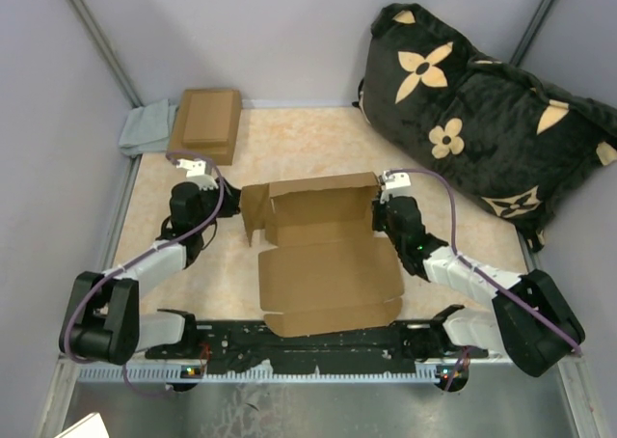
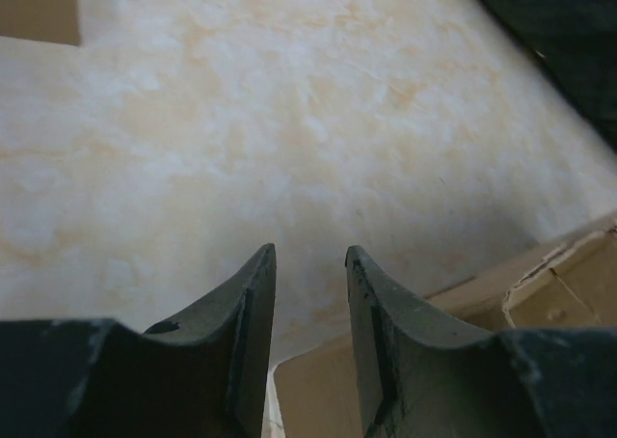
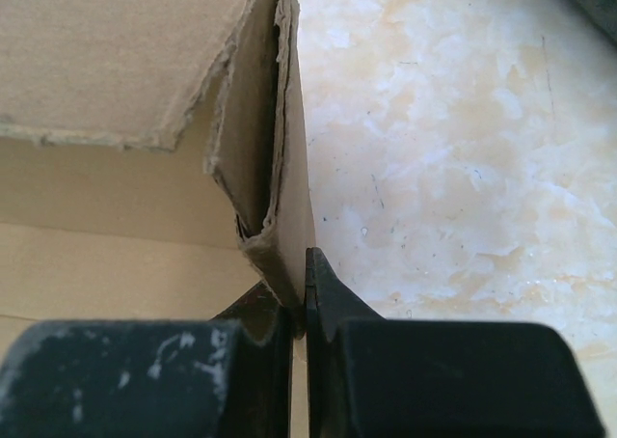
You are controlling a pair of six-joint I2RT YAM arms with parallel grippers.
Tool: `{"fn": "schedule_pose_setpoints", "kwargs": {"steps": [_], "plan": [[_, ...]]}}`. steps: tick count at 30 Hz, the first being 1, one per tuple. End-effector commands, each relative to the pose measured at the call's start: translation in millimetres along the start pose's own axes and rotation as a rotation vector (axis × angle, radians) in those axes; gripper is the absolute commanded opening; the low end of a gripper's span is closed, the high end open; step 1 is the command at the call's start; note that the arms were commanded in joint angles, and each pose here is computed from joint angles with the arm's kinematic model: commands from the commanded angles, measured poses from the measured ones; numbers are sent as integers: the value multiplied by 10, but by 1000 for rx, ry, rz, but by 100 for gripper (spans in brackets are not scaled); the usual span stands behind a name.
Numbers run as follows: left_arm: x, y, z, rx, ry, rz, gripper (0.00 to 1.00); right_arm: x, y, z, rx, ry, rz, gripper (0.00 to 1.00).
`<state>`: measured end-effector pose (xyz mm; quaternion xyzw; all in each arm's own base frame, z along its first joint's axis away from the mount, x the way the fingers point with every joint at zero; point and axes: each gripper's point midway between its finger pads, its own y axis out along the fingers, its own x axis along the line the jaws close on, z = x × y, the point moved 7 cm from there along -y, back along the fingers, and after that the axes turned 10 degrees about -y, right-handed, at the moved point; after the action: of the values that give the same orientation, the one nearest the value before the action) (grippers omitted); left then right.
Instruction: Fold the paper box
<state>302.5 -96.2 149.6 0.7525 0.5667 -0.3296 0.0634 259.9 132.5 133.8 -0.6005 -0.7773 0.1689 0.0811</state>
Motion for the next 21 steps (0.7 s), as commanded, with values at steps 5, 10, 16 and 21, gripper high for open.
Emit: {"fn": "schedule_pose_setpoints", "kwargs": {"steps": [5,10,16,21], "plan": [[-214,-408,153,45,-29,163,41,53,54,-198,-16,23,-42,0],[-267,-639,264,37,-43,194,41,75,76,-213,-19,31,-54,0],[-302,-625,398,83,-31,227,42,96,76,-201,-16,45,-69,0],[-396,-634,404,114,-26,253,42,89,58,-206,-12,45,-65,0]]}}
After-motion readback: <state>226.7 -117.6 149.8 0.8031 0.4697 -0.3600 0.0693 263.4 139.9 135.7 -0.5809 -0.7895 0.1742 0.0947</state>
